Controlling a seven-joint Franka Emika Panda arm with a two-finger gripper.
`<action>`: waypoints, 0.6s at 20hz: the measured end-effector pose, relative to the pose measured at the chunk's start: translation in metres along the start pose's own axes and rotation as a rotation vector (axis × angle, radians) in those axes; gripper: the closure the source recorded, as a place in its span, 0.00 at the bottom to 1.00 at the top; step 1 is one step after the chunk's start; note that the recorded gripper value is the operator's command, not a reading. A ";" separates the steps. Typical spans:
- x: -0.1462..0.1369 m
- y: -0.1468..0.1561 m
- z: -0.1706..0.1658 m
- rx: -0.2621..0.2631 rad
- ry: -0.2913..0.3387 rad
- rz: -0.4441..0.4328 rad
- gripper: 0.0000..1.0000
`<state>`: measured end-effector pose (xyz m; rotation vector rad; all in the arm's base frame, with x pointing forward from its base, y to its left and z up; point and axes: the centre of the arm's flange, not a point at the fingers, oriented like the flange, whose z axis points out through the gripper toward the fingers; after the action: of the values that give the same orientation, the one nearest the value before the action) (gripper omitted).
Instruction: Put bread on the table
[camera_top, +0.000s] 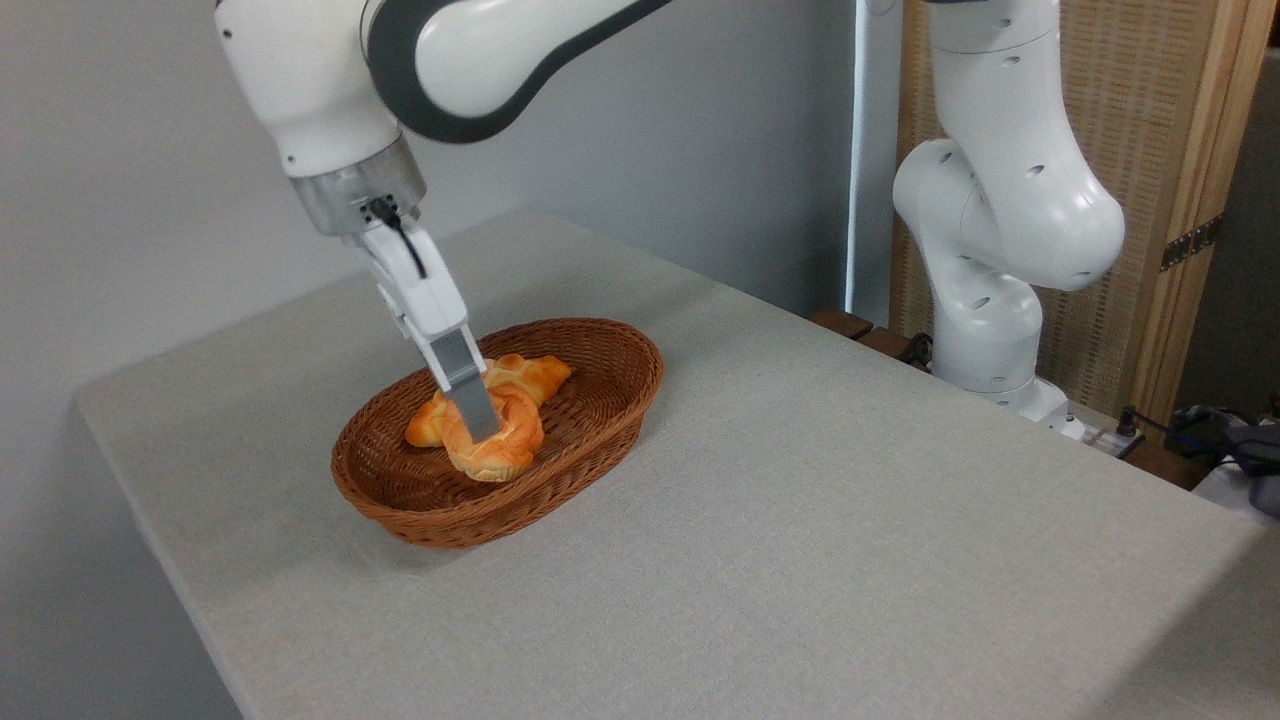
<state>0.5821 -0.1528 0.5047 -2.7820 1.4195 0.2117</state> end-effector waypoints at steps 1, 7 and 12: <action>-0.012 -0.007 -0.009 0.009 0.008 -0.024 0.45; -0.088 -0.054 -0.046 0.051 0.055 -0.175 0.45; -0.123 -0.082 -0.039 0.041 0.045 -0.255 0.17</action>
<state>0.5815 -0.0078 0.5543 -2.9126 1.0480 0.1152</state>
